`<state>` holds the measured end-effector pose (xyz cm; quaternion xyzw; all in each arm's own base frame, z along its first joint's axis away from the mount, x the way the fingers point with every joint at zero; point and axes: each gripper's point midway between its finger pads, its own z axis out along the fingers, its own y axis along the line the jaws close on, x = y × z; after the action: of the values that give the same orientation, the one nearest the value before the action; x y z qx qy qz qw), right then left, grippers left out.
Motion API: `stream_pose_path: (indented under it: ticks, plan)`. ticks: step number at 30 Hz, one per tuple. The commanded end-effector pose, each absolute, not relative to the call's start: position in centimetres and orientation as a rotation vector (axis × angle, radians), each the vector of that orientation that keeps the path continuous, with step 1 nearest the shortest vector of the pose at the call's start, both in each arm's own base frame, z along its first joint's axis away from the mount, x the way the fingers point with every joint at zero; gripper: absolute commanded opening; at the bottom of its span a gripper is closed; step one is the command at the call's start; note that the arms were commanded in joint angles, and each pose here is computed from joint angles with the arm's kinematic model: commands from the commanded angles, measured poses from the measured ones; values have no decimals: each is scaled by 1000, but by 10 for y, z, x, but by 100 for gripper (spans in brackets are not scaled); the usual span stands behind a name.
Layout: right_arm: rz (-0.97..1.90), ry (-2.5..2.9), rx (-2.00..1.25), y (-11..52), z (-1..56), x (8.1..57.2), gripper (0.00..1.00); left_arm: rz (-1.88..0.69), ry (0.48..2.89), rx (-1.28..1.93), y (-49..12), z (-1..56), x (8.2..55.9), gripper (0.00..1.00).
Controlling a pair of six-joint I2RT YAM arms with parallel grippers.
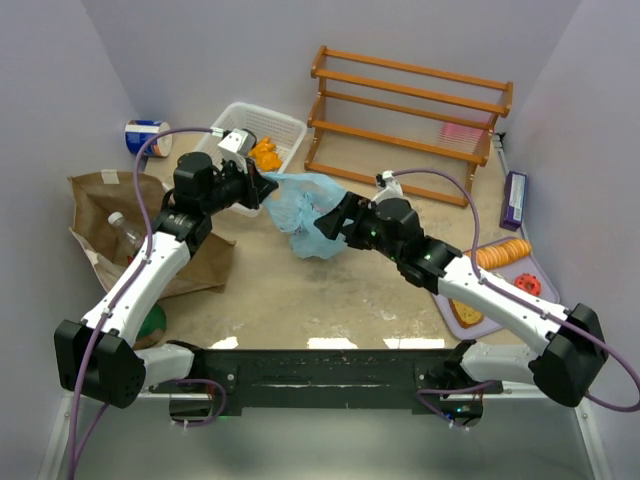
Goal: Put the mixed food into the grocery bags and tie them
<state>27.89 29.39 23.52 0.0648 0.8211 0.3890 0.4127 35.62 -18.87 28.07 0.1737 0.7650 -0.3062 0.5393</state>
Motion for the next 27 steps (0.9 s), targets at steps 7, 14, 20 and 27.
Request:
stream_pose_path:
  ticks: [7,14,20,27]
  plan:
    - [1128,1887,464,315,250,322,85,-742,1749,428,-191,300,356,0]
    - [1087,1920,552,320,224,336,68,-717,1700,455,-189,312,351,0]
    - [861,1783,508,269,280,352,24,-442,1696,299,-139,330,365,0]
    - [542,1596,506,177,344,332,14,-246,1579,137,-82,368,356,0]
